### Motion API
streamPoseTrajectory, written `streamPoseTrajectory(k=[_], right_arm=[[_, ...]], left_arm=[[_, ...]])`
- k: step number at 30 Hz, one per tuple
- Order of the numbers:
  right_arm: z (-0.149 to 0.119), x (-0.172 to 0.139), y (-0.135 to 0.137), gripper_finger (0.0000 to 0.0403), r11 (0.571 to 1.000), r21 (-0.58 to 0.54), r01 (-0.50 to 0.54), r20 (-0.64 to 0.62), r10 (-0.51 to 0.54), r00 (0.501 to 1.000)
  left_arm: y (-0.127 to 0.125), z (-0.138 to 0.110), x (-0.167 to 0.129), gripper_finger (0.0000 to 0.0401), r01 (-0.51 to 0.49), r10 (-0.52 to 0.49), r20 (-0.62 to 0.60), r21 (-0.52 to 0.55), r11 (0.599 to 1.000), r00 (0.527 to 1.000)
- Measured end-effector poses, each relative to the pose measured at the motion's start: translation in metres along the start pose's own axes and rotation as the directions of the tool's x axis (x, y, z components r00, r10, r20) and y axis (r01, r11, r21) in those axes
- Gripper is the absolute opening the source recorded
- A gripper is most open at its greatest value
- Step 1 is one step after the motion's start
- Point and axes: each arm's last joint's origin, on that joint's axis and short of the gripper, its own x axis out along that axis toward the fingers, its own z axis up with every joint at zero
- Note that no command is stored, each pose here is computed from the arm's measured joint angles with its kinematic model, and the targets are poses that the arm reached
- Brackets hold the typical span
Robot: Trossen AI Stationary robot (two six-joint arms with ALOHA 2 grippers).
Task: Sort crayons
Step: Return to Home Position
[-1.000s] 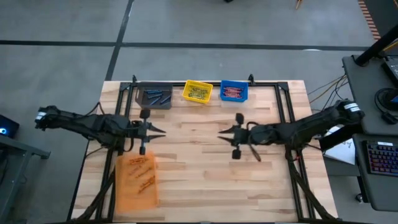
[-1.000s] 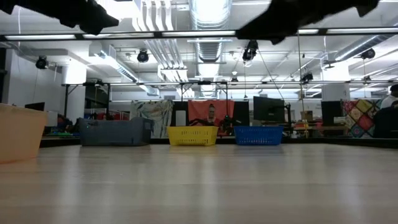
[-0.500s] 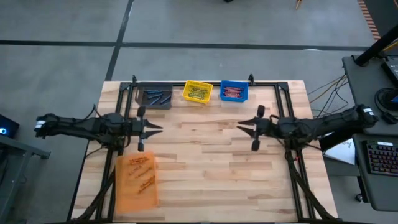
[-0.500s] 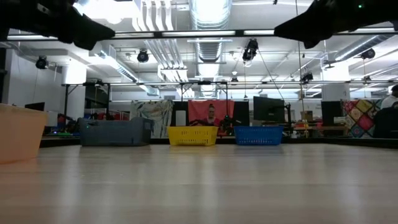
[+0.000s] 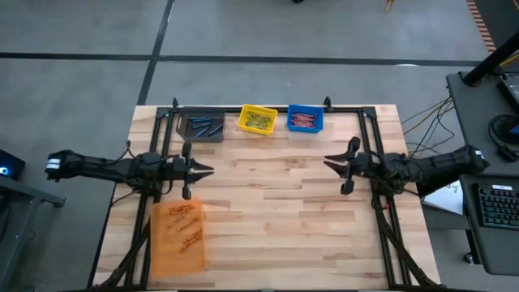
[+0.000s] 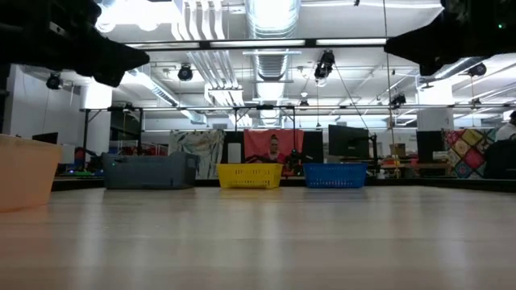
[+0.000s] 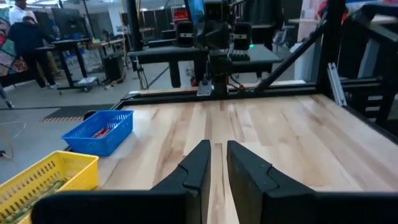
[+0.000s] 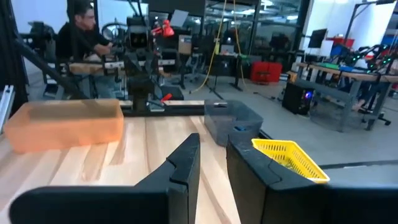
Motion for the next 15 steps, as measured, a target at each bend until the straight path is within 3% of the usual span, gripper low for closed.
streamPoseTrajectory(k=[11,15], right_arm=[[-0.002,-0.035,-0.013,0.0068,1.000,-0.002,0.013,0.070,-0.012,0.997],[-0.010,-0.033,-0.012,0.0068,0.999,-0.047,0.014,0.018,-0.013,1.000]], left_arm=[[0.003,-0.005,-0.005,0.0035,-0.025,0.027,0.089,-0.030,0.999,0.996],[0.009,0.000,-0.010,0.0036,-0.068,0.068,0.093,-0.008,0.998,0.993]])
